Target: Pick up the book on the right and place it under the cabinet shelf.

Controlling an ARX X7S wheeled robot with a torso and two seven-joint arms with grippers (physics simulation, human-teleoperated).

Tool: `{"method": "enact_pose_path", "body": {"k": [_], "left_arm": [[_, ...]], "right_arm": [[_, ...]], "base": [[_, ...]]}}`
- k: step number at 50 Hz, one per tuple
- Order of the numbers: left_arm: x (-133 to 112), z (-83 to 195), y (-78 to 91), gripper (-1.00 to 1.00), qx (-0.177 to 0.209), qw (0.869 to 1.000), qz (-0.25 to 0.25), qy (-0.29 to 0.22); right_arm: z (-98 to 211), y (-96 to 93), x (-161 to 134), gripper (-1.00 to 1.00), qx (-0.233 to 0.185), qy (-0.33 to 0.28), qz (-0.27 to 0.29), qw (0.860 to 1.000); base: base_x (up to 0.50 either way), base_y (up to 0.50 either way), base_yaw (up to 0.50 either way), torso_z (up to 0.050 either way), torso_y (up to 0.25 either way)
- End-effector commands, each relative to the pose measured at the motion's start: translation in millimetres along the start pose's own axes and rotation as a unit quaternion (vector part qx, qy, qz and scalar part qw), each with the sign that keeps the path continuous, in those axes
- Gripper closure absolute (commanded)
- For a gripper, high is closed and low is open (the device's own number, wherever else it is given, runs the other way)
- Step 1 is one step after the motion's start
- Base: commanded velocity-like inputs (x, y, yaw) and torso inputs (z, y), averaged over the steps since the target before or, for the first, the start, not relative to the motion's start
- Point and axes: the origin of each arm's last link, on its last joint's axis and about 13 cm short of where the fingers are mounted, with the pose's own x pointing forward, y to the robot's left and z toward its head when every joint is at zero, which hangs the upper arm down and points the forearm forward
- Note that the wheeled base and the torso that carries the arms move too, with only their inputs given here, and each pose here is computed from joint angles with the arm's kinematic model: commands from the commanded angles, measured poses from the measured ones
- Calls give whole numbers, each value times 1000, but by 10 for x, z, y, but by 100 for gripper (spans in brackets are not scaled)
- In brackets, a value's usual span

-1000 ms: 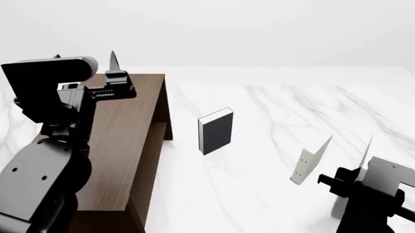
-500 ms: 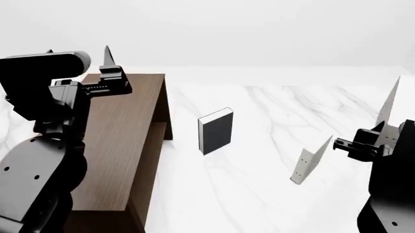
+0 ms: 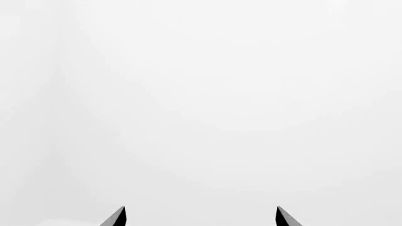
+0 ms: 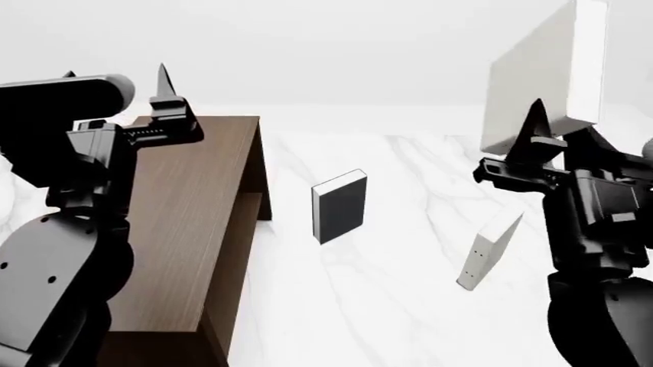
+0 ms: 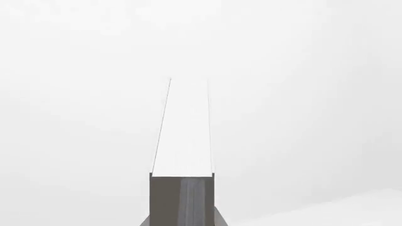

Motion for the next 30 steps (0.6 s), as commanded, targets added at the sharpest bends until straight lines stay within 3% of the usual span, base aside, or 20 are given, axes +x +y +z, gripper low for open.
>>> {"method": "enact_pose_path", "body": {"k": [1, 11, 30], "left_arm": [[-5, 16, 4, -100, -4, 1000, 1, -5], [-7, 42, 2, -100, -6, 1000, 0, -8], [7, 83, -6, -100, -17, 1000, -3, -12]], "right_arm": [[-80, 228, -31, 100, 134, -22, 115, 984], [-425, 384, -119, 100, 213, 27, 184, 959], [-1024, 475, -327, 100, 305, 99, 189, 928]], "base": [[0, 0, 0, 0, 0], [0, 0, 0, 0, 1], [0, 0, 0, 0, 2]]}}
